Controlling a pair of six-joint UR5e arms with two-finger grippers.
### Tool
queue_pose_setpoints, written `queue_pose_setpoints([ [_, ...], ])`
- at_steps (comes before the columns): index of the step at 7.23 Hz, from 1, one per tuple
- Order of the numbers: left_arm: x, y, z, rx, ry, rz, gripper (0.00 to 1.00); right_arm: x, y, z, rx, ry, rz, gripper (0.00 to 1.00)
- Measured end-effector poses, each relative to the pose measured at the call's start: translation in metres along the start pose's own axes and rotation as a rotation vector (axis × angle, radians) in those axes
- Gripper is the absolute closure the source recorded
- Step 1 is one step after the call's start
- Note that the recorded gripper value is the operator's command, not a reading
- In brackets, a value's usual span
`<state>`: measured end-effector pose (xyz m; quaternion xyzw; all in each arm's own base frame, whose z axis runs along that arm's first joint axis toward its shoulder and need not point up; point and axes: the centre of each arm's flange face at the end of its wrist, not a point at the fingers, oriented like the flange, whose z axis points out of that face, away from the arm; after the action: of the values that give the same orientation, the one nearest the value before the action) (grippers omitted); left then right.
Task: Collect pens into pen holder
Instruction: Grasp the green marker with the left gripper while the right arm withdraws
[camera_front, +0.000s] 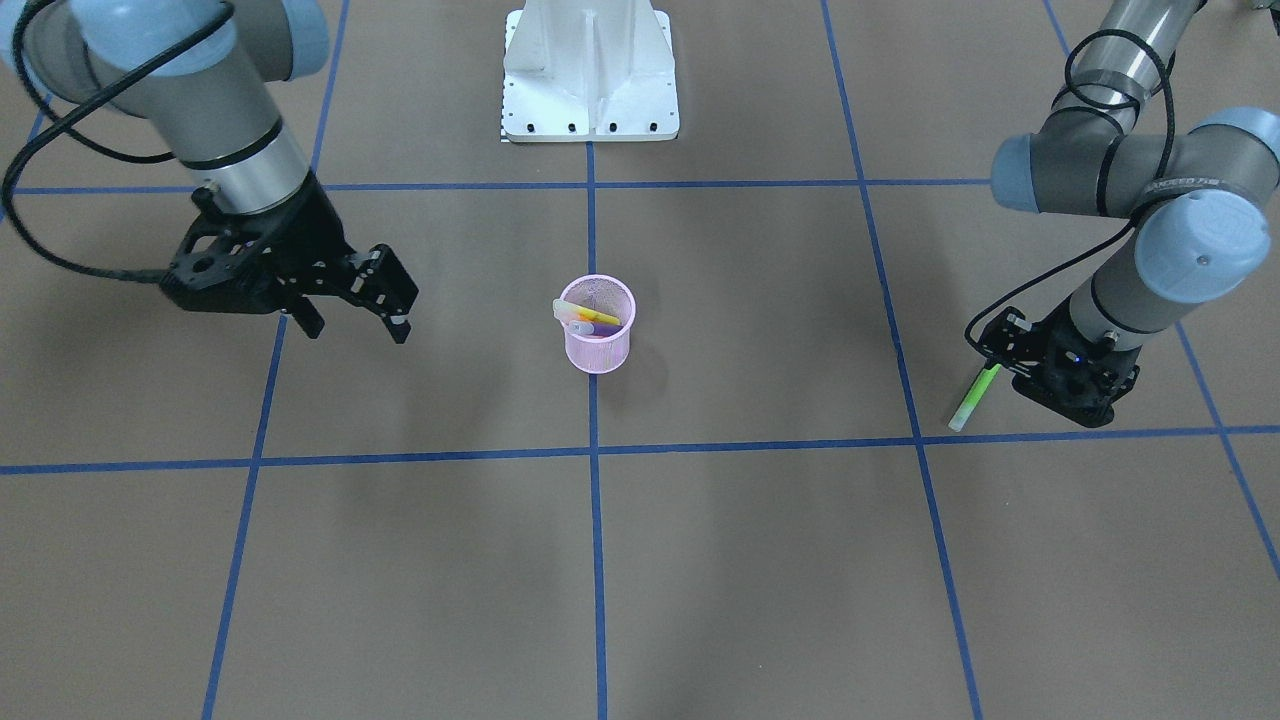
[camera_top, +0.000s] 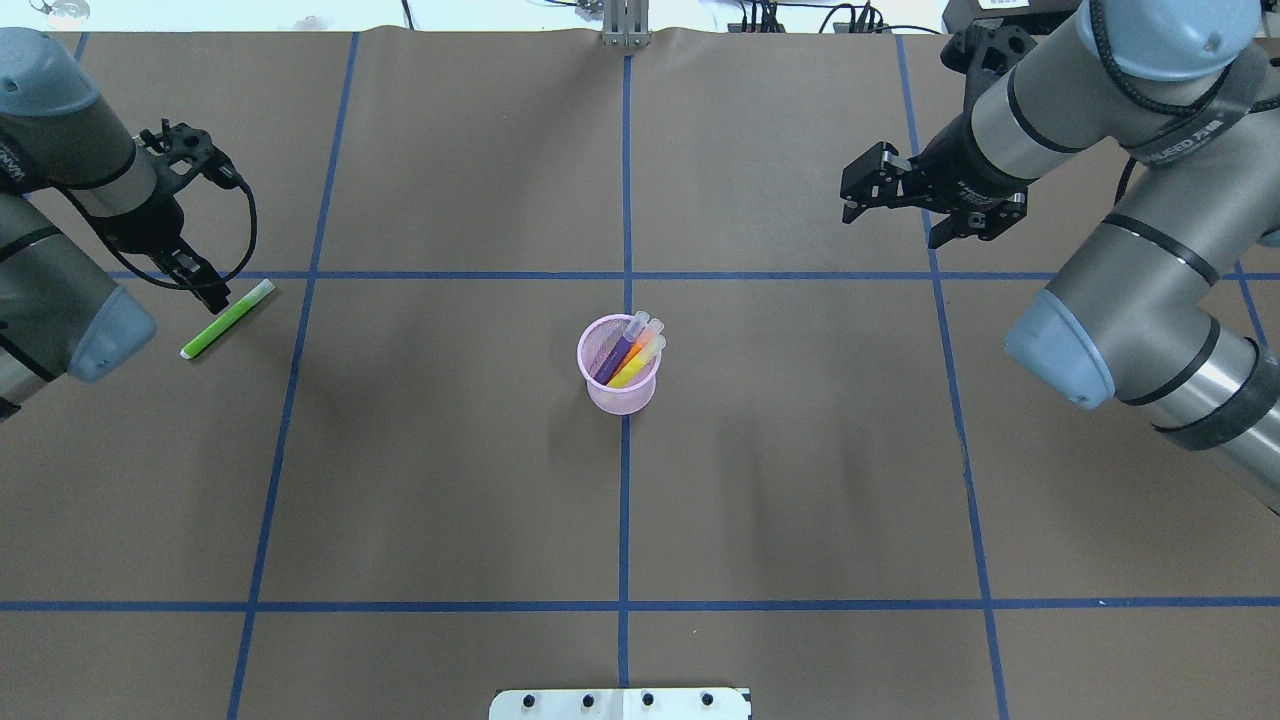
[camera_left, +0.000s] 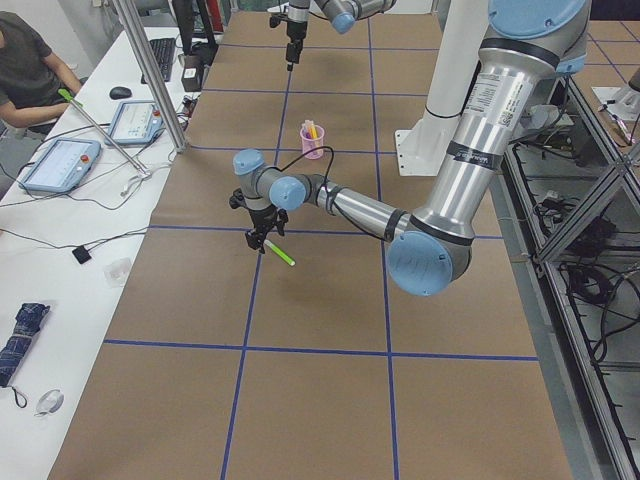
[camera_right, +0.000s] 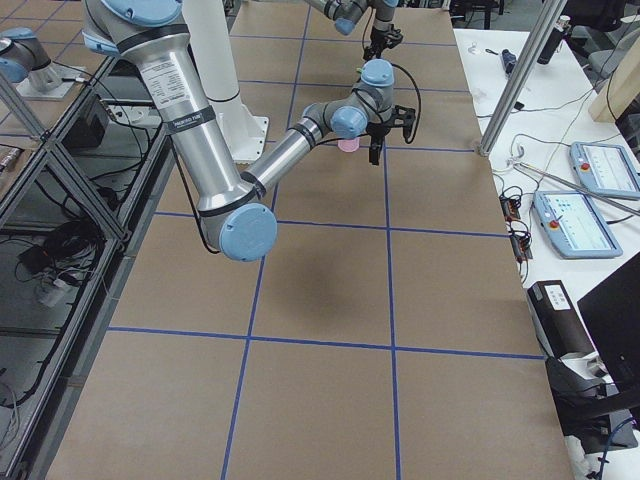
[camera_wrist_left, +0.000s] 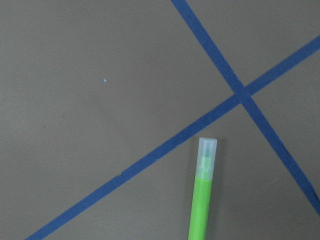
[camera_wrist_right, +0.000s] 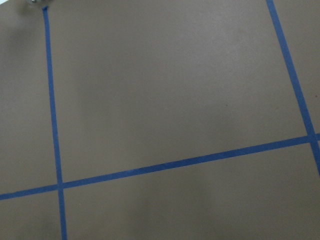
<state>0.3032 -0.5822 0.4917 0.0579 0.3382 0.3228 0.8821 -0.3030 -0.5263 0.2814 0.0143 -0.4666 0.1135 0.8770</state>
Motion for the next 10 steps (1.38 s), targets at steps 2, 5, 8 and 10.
queue_pose_setpoints([
  [2, 0.019, -0.015, 0.019, -0.028, 0.024, 0.032, 0.01, 0.01, -0.003, -0.001, -0.018, 0.0, 0.0, 0.0],
  [5, 0.029, -0.02, 0.028, -0.038, 0.024, 0.05, 0.17, 0.012, -0.004, 0.001, -0.017, 0.004, 0.002, 0.0],
  [8, 0.031, -0.023, 0.035, -0.052, 0.023, 0.048, 0.26, 0.013, -0.004, 0.002, -0.016, 0.006, 0.005, 0.0],
  [10, 0.029, -0.024, 0.038, -0.059, 0.022, 0.044, 0.34, 0.013, -0.004, 0.002, -0.016, 0.007, 0.007, 0.0],
])
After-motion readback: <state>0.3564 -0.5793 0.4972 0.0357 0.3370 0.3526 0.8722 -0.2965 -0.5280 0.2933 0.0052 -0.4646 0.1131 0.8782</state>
